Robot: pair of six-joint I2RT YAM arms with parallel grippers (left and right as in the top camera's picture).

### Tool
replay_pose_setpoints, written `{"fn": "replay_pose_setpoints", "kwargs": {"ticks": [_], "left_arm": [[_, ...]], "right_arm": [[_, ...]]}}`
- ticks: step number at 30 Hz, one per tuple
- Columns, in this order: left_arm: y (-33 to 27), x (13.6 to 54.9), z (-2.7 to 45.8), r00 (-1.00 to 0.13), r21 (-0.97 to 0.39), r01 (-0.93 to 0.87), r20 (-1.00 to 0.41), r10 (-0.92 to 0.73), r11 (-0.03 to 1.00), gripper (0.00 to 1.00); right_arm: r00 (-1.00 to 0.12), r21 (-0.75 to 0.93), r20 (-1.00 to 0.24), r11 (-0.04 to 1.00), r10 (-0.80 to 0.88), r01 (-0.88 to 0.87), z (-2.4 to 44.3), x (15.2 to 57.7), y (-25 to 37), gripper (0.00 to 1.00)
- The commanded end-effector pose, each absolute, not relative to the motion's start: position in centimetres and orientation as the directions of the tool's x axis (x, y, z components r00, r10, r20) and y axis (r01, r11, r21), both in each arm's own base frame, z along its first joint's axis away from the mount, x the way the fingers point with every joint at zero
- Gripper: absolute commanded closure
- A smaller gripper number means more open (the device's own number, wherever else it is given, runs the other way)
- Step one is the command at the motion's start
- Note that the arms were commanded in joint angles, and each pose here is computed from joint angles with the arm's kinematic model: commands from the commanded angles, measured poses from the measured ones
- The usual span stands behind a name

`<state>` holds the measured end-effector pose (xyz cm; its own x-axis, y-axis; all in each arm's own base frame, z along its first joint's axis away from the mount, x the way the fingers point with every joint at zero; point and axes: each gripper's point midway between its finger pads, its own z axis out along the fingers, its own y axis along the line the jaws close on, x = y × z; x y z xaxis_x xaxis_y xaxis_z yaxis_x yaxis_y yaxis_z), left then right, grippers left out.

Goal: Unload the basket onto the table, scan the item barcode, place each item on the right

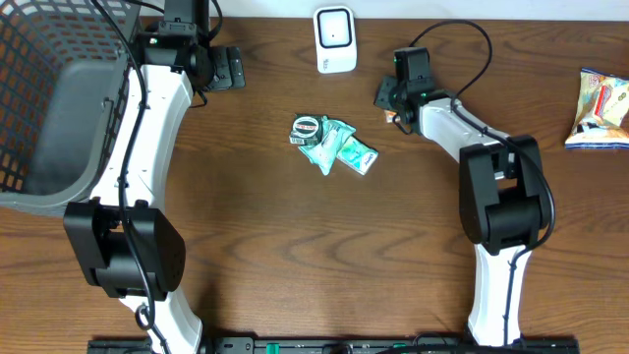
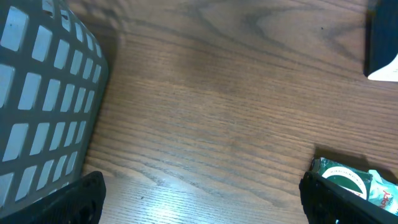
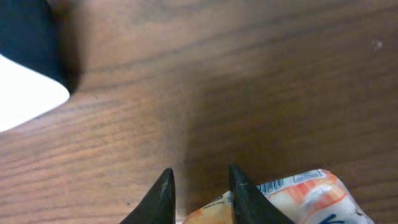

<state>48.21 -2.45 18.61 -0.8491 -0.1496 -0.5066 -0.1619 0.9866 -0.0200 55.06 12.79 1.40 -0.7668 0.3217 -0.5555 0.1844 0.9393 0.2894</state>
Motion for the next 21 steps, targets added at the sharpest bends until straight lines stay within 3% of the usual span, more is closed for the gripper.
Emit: {"fn": "replay_pose_setpoints", "kwargs": {"ticks": [1, 6, 11, 15, 18, 21], "left_arm": [[-2.3, 48.2, 20.0, -0.830, -0.028, -0.179, -0.533, -0.167, 0.983, 0.02], [-2.3, 48.2, 20.0, -0.830, -0.028, -0.179, -0.533, -0.167, 0.983, 0.02], [-2.3, 48.2, 20.0, -0.830, -0.028, -0.179, -0.533, -0.167, 0.983, 0.02], [-2.3, 48.2, 20.0, -0.830, -0.028, -0.179, -0.533, -0.167, 0.983, 0.02], [-2.3, 48.2, 20.0, -0.830, -0.028, -0.179, -0.533, -0.167, 0.983, 0.02], [-2.3, 48.2, 20.0, -0.830, -0.028, -0.179, -0.533, -0.167, 0.983, 0.02]], "right_arm": [[-0.836, 0.280, -0.486, 0.952, 0.254, 0.126, 0.0, 53.1, 13.8, 0.76], [-0.871, 0.200, -0.476, 0.979, 0.122, 0.028, 2.2, 51.3, 13.1, 0.75], [-0.858, 0.034, -0.469, 0.966, -0.210, -0.255, 5.3, 48.9, 12.5, 0.78], [-0.857, 0.003, -0.452, 0.960, -0.249, -0.281, 7.8, 47.3, 11.8, 0.80], [-0.876, 0.051, -0.462, 0.981, -0.141, -0.185, 10.0, 46.6, 11.4, 0.60], [-0.885, 0.044, -0.460, 0.994, -0.071, -0.103, 11.7, 45.8, 10.0, 0.53]]}}
